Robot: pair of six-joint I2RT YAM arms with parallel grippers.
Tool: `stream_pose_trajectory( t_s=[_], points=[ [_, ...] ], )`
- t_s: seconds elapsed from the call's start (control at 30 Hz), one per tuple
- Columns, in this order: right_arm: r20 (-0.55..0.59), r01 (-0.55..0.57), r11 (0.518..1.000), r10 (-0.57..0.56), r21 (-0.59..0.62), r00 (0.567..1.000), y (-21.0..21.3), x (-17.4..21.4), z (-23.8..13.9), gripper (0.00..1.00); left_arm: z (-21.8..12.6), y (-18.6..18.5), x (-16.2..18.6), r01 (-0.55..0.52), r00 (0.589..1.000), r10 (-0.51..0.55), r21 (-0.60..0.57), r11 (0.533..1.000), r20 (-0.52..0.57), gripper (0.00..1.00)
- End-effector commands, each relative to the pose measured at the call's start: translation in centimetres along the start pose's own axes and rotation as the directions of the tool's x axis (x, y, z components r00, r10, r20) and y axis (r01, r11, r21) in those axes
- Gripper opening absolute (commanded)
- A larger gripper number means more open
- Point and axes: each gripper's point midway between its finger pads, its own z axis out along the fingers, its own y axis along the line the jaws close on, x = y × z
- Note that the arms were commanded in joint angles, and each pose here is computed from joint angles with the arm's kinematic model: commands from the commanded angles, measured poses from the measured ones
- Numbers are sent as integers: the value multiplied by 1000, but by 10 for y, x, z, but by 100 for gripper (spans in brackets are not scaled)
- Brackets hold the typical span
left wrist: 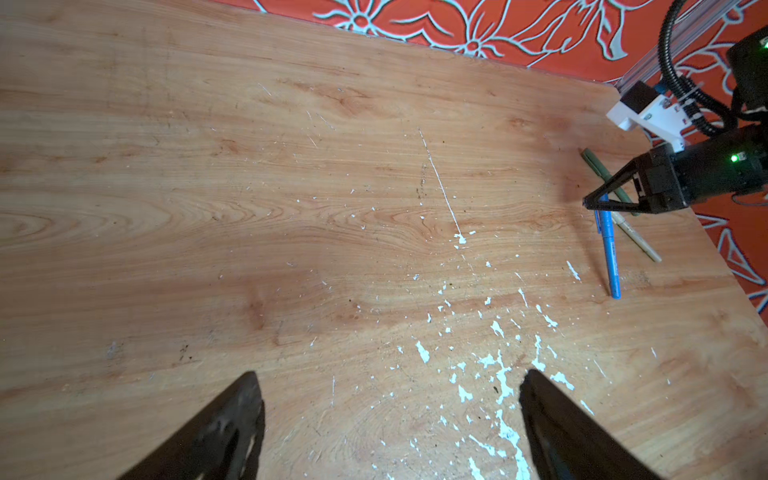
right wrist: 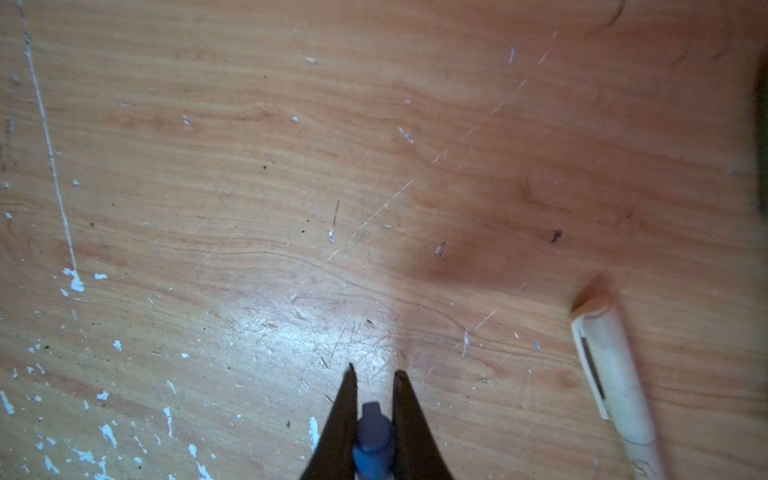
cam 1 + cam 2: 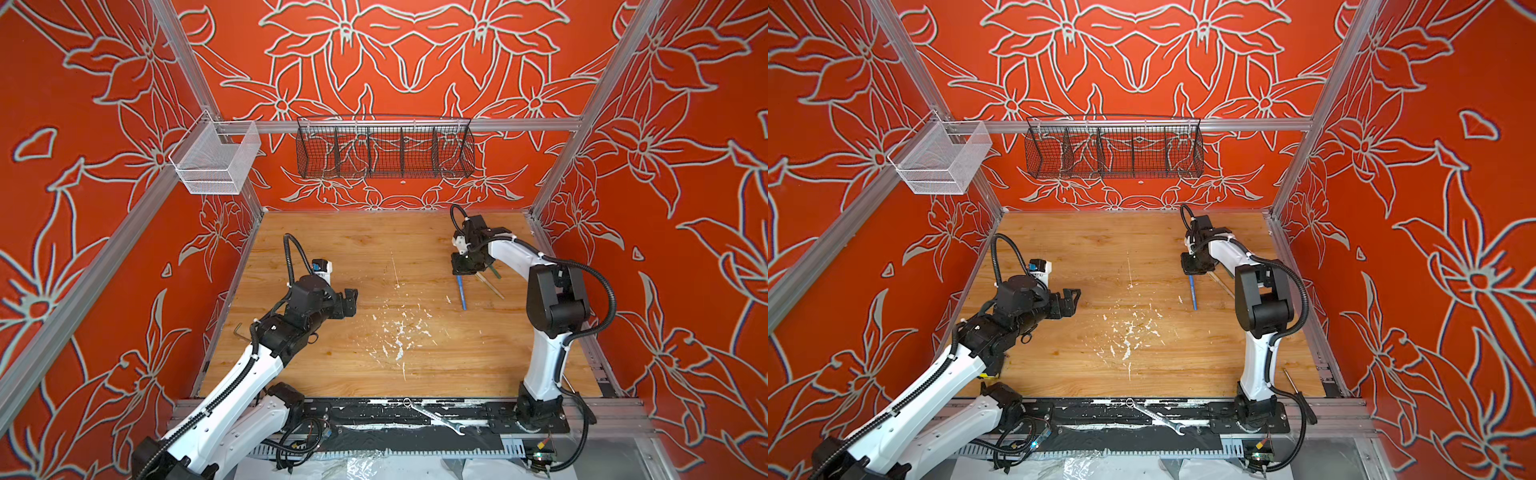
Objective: Insert the pens into the pen caps
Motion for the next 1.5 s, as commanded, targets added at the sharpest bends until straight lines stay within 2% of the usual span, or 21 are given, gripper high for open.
stream_pose_trajectory(
  t_s=[0.0, 0.23, 0.67, 0.83, 1.07, 1.17, 1.27, 1.4, 1.47],
  points=[
    [-29, -26, 1000, 26, -8, 999, -7, 4, 5, 0, -2, 8, -3, 20, 1000, -19, -39, 999, 22, 97],
    [-47, -49, 998, 50, 38, 998, -18, 11, 21, 1, 0, 14, 1, 16, 1000, -15, -66, 998, 19, 97],
    [-48, -73, 996, 75, 56, 996, -25, 11, 33, 40, -1, 16, -1, 9, 999, -6, -71, 997, 36, 97],
    [-16, -67, 995, 69, 78, 997, -27, 7, 26, 46, -1, 17, -3, 7, 999, -4, -75, 997, 49, 97],
    [165, -59, 996, 48, 62, 985, -20, -12, -16, 52, -2, 33, -14, 1, 993, 19, -170, 986, 115, 97],
    [286, -59, 996, 39, 60, 958, -17, -21, -46, 55, -3, 50, -22, 6, 985, 40, -262, 965, 169, 97],
    [390, -40, 998, 22, 40, 921, -10, -24, -75, 59, -2, 62, -29, 21, 980, 39, -302, 953, 193, 97],
    [464, -60, 994, 10, 93, 886, -18, -10, -105, 61, -6, 86, -36, 30, 965, 83, -421, 907, 249, 97],
    [505, -88, 990, 19, 113, 863, -29, 4, -114, 64, -5, 97, -37, 0, 951, 144, -462, 887, 275, 97]
  ],
)
